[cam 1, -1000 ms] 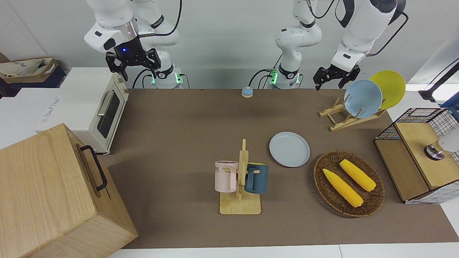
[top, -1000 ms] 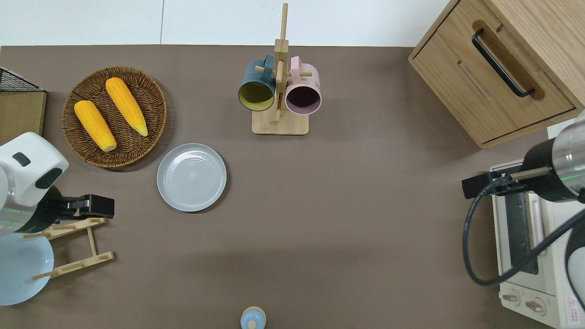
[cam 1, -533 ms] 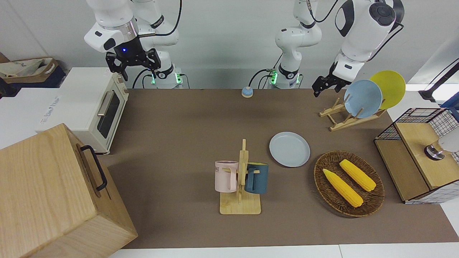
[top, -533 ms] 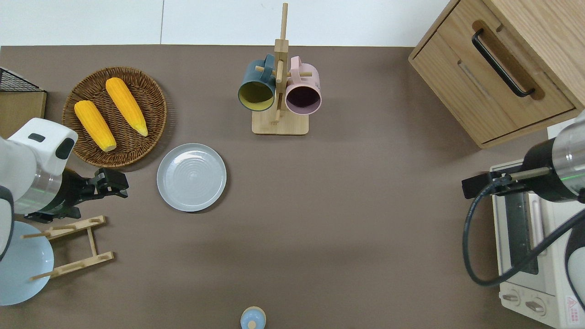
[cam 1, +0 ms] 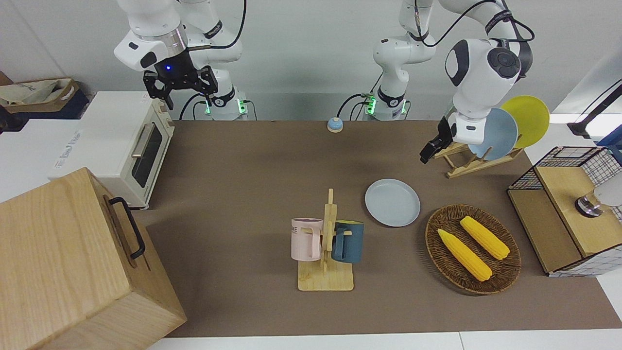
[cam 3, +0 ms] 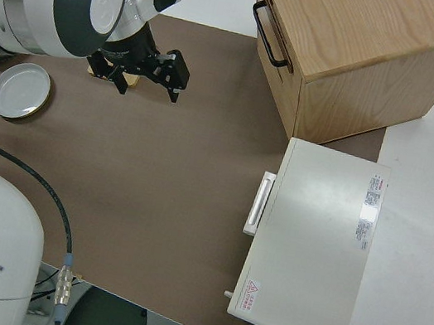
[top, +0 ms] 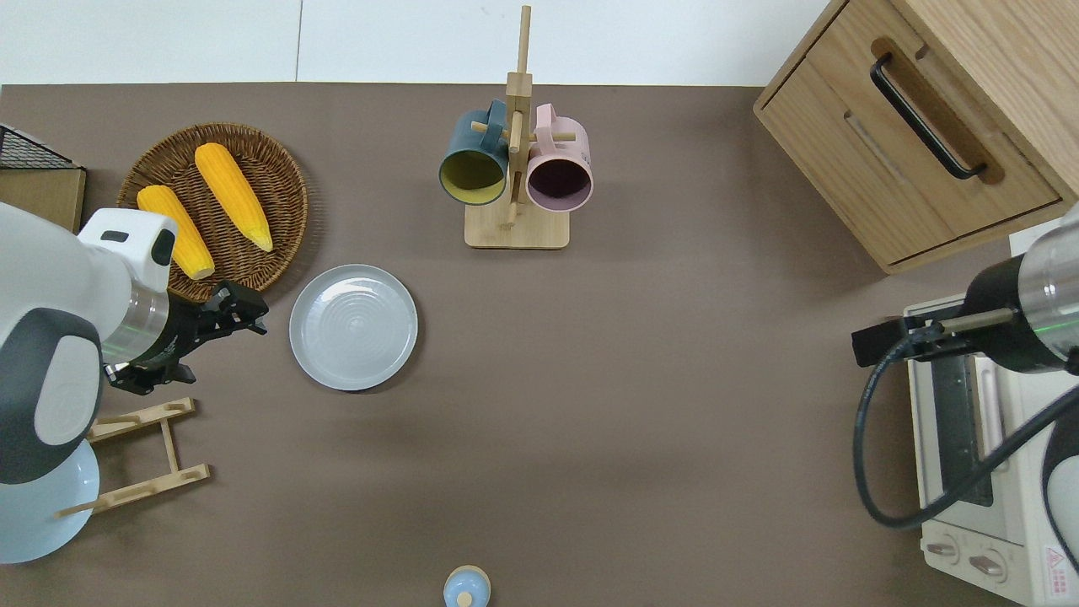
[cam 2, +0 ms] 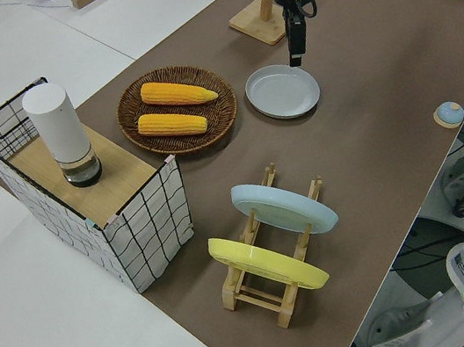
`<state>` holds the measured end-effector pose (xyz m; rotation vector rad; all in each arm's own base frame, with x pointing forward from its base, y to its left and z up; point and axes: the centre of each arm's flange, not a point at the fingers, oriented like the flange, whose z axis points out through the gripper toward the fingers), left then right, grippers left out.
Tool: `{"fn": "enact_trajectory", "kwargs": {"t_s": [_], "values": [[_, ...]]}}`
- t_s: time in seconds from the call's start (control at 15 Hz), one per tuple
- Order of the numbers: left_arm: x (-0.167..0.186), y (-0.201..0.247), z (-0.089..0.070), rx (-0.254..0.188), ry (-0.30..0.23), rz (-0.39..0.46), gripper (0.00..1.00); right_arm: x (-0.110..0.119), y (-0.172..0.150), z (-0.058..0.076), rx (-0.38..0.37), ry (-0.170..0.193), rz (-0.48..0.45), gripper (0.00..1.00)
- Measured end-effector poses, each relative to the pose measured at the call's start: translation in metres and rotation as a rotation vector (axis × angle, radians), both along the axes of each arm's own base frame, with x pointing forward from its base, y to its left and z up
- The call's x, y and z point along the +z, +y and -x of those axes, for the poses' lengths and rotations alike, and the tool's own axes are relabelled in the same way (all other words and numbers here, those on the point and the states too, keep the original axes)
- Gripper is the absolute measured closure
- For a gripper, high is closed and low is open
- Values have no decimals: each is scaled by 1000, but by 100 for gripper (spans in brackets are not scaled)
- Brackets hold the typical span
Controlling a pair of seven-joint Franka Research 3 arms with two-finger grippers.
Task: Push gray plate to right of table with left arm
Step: 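Move the left gripper forward to the near edge of the gray plate, then lower the left gripper against the gray plate's rim nearest the robot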
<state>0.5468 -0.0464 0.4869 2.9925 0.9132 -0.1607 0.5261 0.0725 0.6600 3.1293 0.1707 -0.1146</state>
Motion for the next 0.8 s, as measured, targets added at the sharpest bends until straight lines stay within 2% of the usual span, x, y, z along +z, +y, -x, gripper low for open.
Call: {"fn": "enact_trajectory", "kwargs": {"t_s": [0.6, 0.8], "values": [[-80, -9, 6, 48, -34, 0, 0, 0, 0, 0, 0, 0, 0, 1], [-107, -13, 10, 51, -43, 3, 0, 0, 0, 0, 0, 0, 0, 1]]}}
